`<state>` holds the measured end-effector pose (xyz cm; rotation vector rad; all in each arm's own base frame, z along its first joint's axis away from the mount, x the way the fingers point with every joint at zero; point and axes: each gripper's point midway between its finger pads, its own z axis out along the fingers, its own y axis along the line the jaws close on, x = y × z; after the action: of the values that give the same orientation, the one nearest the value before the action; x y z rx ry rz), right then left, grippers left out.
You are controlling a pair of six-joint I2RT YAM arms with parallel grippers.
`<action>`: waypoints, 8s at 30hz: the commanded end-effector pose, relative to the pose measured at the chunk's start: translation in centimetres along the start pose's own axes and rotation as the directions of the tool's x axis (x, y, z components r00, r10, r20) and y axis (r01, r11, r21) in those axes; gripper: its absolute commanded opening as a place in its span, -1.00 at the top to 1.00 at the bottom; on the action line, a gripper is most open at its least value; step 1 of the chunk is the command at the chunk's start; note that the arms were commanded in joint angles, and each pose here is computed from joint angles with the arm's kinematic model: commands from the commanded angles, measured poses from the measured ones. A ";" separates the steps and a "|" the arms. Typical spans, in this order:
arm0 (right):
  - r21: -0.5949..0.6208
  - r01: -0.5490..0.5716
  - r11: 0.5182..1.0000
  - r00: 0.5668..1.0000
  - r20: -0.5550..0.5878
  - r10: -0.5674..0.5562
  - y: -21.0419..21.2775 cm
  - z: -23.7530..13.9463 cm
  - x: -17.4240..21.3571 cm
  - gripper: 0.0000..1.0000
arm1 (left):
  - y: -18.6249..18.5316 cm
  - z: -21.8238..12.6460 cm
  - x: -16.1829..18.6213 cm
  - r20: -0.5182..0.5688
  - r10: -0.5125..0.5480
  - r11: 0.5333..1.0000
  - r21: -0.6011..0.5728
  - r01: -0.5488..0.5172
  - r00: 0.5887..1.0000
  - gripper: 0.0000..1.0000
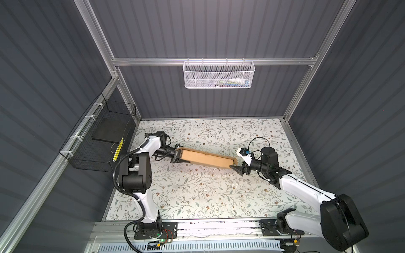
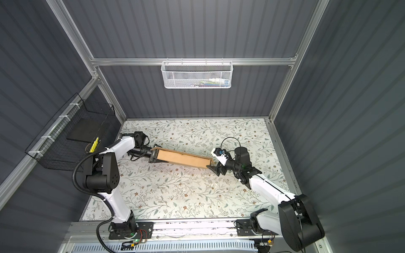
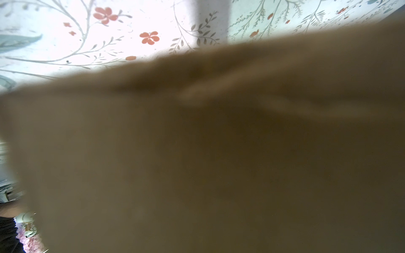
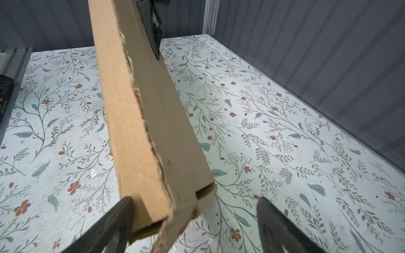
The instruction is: Fold the paper box
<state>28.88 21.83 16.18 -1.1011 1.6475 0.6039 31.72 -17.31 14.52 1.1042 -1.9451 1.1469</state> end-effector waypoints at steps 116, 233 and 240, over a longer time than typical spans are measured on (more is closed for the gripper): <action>-0.109 0.090 0.990 0.996 0.020 -0.089 6.8 3.3 -1.0 -0.17 | 2.3 -0.7 -0.7 -0.012 0.033 0.976 -0.215 -0.034 0.999 -0.14; -0.125 -0.046 0.991 0.969 -0.249 0.014 5.7 3.9 0.3 -0.05 | -8.5 -13.4 7.7 0.474 0.821 0.047 -0.612 -0.789 -0.319 -0.31; -0.138 -0.057 0.989 0.971 -0.238 0.023 6.0 4.0 0.1 -0.05 | -5.6 -13.0 7.3 0.441 0.844 0.057 -0.641 -0.766 -0.307 -0.36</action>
<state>26.31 27.94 14.82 -1.2681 1.8027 0.6117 34.83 -10.16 28.29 -0.3126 -3.7800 1.1758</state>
